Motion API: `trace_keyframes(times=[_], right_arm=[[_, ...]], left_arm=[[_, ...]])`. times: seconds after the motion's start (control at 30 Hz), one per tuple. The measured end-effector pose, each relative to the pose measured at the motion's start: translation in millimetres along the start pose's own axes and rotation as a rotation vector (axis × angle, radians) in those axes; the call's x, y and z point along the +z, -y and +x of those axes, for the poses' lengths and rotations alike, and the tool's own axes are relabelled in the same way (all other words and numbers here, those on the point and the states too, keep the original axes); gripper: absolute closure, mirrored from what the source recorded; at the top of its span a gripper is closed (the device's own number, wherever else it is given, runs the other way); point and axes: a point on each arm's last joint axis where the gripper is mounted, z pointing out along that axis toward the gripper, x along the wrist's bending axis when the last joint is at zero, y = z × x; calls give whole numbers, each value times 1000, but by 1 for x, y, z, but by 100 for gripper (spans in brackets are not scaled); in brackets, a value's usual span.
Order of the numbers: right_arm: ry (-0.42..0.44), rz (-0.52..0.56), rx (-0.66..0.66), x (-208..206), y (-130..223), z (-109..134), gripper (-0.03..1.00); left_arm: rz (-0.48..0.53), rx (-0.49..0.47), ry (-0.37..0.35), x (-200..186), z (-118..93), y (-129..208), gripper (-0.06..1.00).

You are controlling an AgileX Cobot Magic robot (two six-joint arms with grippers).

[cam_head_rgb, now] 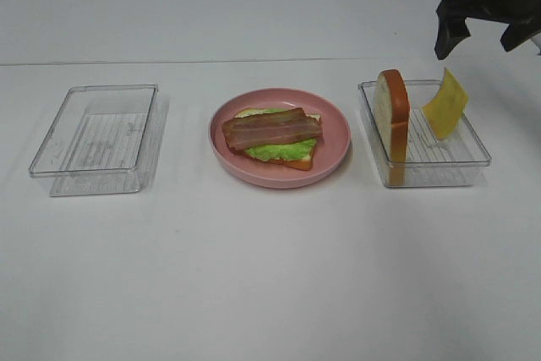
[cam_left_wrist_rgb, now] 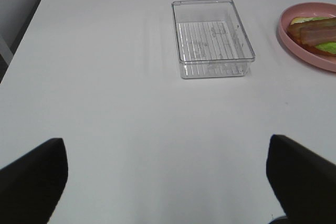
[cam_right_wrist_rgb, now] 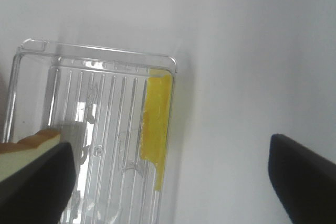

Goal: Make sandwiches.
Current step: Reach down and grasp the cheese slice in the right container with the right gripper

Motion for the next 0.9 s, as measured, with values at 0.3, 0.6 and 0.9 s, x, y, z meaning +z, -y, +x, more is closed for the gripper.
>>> trace_keyframes(times=[0.3,0.6,0.9], right_arm=[[-11,72,5,38,4,-2,1],[-18,99,11,61,7,-2,11],[-19,103,11,63,7,-2,31]], left_arm=[[0,0,0,0,0,0,0],[0,0,0,0,0,0,0],[0,0,0,0,0,0,0]])
